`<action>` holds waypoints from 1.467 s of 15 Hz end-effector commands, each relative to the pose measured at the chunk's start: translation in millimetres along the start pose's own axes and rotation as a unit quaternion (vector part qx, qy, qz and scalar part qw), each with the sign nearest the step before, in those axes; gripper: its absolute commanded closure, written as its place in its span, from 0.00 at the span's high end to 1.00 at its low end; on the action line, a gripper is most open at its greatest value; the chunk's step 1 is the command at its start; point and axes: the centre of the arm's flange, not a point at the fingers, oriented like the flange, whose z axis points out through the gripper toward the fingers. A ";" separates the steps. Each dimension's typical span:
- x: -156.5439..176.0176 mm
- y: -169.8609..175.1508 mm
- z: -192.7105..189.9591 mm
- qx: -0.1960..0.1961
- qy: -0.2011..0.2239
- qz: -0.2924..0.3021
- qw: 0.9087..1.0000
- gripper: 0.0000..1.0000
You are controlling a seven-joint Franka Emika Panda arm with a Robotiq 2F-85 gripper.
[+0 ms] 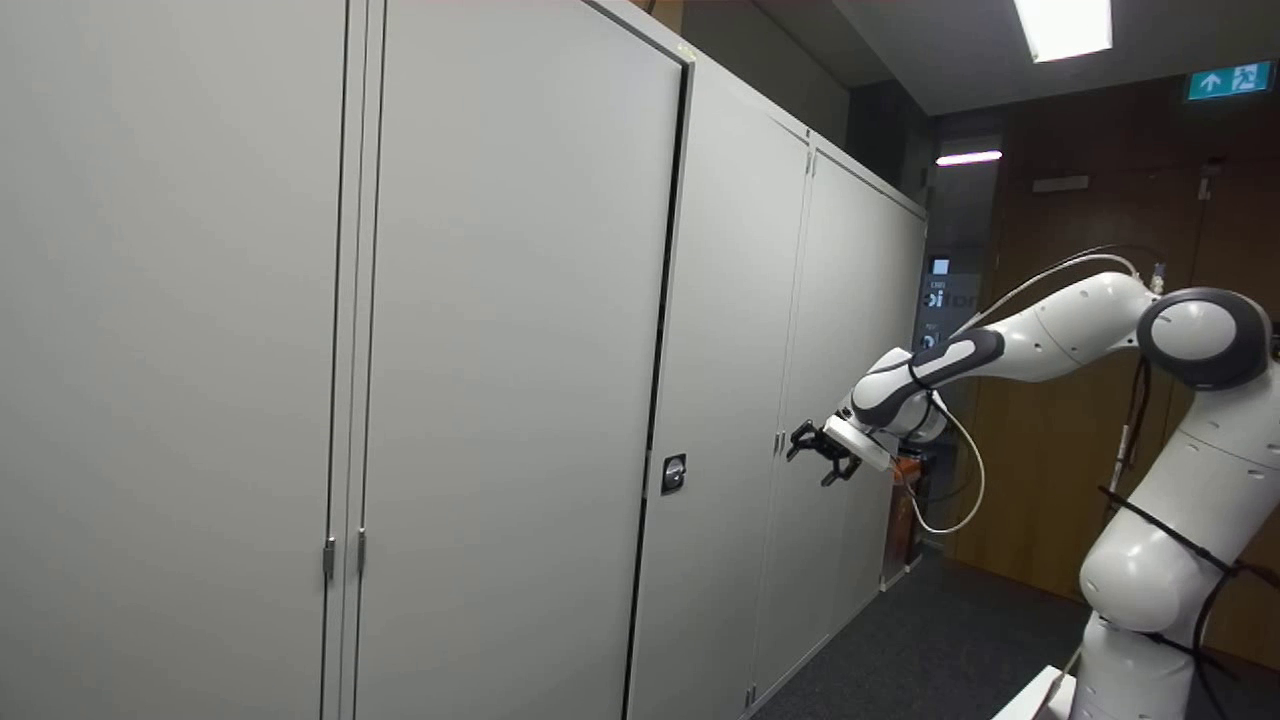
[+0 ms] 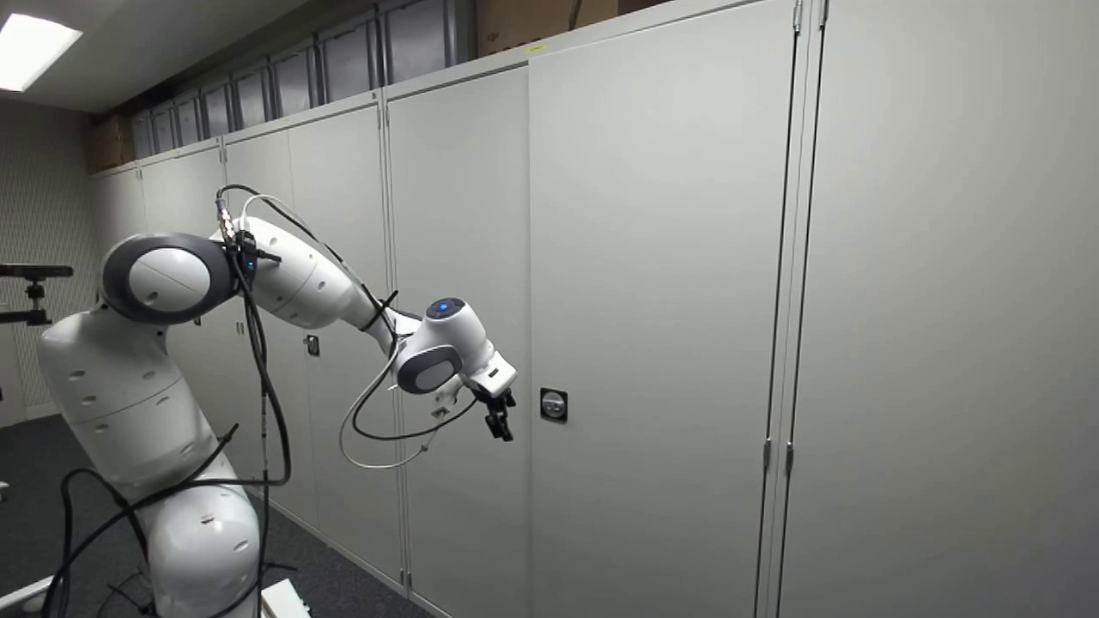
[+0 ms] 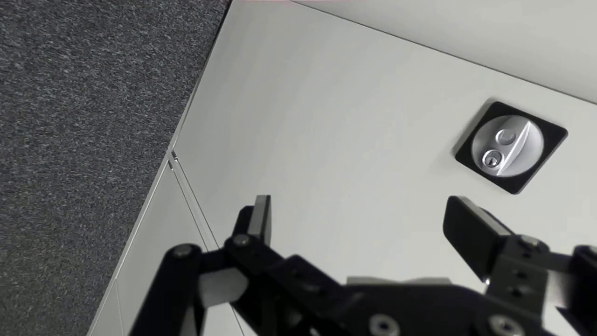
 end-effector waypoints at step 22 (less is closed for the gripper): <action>-6.7 -31.5 31.6 0.148 0.038 0.119 0.981 1.00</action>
